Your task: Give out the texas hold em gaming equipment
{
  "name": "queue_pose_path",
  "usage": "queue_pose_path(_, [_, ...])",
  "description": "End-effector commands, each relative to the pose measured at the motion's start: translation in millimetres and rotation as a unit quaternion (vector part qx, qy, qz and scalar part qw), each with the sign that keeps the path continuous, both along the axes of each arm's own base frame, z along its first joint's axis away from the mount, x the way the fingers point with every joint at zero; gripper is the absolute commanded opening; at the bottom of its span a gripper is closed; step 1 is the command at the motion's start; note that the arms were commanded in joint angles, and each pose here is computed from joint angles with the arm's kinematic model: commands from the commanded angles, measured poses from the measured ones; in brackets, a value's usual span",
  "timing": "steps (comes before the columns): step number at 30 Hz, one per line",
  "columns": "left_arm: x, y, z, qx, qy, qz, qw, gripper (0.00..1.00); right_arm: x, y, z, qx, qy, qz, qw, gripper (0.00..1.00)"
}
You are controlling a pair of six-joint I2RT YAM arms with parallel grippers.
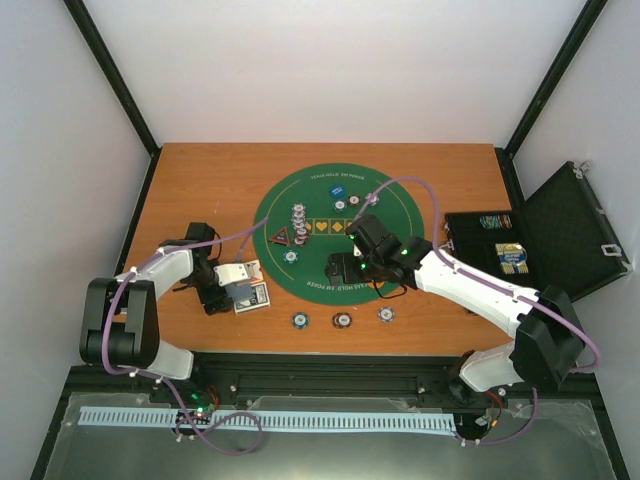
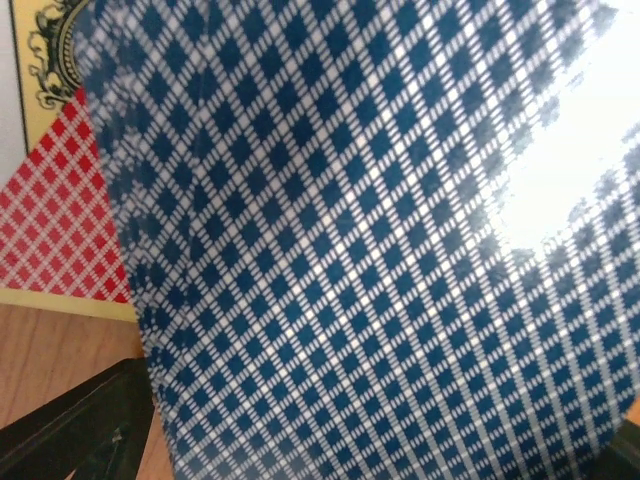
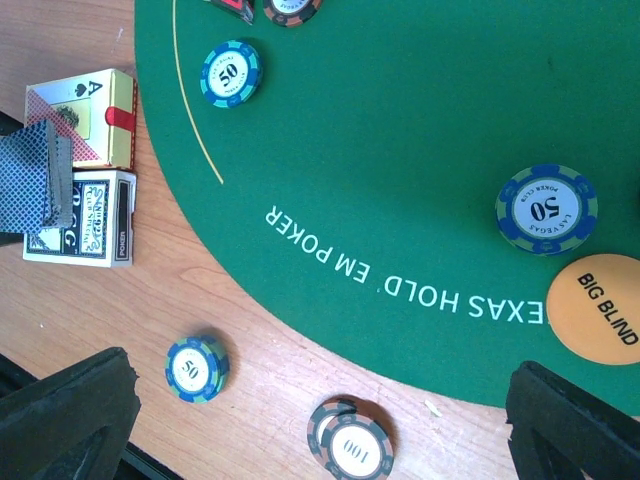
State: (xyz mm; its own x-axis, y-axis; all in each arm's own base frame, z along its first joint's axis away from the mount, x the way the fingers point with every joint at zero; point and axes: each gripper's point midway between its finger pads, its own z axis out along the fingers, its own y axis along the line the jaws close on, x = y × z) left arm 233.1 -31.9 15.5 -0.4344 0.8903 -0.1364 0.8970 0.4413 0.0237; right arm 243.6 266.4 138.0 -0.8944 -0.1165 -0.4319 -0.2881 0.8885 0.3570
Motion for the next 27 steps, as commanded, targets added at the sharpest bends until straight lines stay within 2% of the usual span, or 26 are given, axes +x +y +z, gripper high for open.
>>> queue_pose_path(1, [3, 0, -4, 0.003, -0.005, 0.005, 1.000, 0.91, -5, 0, 6, 0.001, -0.002, 0.001, 1.000, 1.00])
queue_pose_path(10, [-1, -1, -3, 0.001, -0.008, -0.001, 1.000, 0.78, -7, 1, 0, 0.008, 0.006, -0.003, 1.000, 1.00])
queue_pose_path(16, [-1, -3, -1, -0.006, -0.009, -0.006, 1.000, 0.77, -8, 2, -2, 0.006, 0.008, -0.002, 1.000, 1.00])
queue_pose_path(20, [-3, -4, 1, -0.007, -0.012, -0.015, 1.000, 0.71, -9, 2, -4, 0.007, 0.009, -0.002, 1.000, 1.00])
queue_pose_path(23, [-3, -4, 2, -0.006, -0.014, -0.019, 1.000, 0.63, -10, 4, -5, 0.013, 0.012, -0.001, 1.000, 1.00])
queue_pose_path(27, [-1, -4, 4, -0.008, -0.023, -0.018, 1.000, 0.47, -11, 7, -7, 0.021, 0.016, 0.001, 1.000, 1.00])
